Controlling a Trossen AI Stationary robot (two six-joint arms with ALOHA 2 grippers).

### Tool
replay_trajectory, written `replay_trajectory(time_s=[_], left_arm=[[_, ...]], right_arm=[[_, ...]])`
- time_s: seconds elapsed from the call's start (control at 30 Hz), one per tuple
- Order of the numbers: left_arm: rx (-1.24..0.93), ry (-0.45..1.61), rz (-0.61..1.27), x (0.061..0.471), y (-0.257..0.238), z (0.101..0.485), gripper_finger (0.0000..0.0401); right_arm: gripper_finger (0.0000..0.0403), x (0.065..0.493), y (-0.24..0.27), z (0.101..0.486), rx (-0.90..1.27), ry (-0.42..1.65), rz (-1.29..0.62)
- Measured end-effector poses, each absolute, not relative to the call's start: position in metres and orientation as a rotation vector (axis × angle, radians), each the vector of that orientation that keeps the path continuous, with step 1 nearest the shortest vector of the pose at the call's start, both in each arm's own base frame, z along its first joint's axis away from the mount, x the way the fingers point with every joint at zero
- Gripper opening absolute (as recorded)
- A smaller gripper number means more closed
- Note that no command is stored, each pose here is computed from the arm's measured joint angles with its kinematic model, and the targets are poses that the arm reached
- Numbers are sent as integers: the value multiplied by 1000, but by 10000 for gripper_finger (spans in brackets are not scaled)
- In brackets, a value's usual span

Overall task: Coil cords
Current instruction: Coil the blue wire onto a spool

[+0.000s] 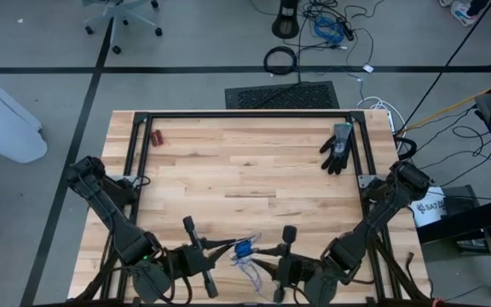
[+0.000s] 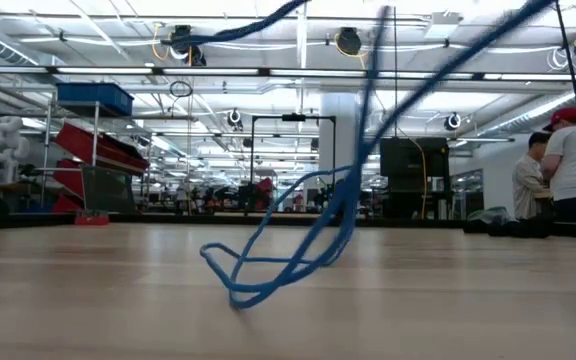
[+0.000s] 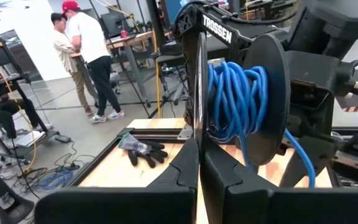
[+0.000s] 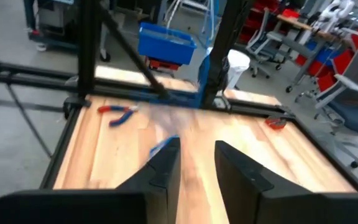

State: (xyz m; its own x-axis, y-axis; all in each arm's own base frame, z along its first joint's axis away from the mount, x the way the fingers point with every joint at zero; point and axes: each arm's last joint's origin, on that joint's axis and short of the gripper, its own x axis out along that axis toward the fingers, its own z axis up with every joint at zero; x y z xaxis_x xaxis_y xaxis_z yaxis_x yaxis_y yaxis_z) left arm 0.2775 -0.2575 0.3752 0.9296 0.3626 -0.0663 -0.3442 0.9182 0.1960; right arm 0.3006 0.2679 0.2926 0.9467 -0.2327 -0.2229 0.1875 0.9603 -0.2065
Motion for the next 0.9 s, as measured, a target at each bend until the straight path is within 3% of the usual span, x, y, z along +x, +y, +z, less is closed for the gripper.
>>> replay_trajectory(time_s=[0.4, 0.7, 0.9], left_arm=[[195, 97, 353, 271, -250, 386, 6], [178, 107, 179, 284, -244, 386, 6], [173, 110, 170, 291, -236, 385, 6]], right_arm=[[91, 275, 277, 274, -186, 381, -204], [91, 273, 283, 273, -86, 409, -123], [91, 273, 284, 273, -81, 421, -98]])
